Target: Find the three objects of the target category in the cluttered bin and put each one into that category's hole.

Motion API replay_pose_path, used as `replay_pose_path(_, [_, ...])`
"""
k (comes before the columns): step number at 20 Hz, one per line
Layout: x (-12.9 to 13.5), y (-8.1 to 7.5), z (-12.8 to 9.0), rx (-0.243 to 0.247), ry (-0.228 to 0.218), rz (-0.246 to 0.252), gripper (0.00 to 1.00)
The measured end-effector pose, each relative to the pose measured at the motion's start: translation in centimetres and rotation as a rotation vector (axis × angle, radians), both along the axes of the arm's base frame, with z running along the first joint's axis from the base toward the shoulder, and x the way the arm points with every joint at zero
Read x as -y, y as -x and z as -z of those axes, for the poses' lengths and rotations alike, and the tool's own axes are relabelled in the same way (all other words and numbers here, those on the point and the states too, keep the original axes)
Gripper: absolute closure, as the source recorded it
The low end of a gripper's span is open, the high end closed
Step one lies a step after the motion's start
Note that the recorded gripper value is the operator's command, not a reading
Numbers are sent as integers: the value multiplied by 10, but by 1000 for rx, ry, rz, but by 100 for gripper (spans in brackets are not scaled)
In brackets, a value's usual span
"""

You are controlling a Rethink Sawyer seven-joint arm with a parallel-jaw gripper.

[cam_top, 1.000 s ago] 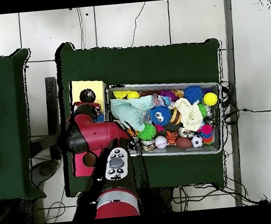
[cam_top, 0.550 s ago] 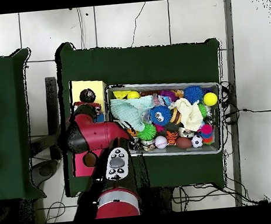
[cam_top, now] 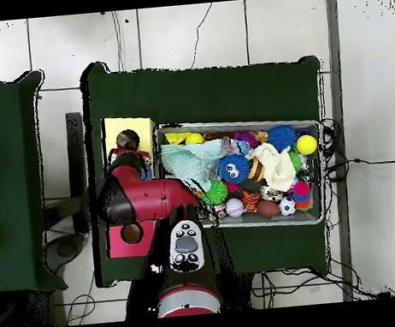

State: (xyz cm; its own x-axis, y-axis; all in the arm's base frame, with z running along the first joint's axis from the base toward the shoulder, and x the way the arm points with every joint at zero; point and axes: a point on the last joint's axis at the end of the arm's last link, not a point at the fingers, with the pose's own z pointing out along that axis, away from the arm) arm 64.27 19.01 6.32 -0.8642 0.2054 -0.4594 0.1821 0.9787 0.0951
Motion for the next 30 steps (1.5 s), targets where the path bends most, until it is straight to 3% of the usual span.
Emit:
replay_pose_path(8, [35, 12, -31, -112, -54, 62, 100])
replay_pose_path(15, [71, 25, -45, -178, -81, 105, 100])
replay_pose_path(20, [92, 32, -49, -199, -97, 123, 100])
replay_pose_path(30, [104, 32, -47, -194, -90, 97, 100])
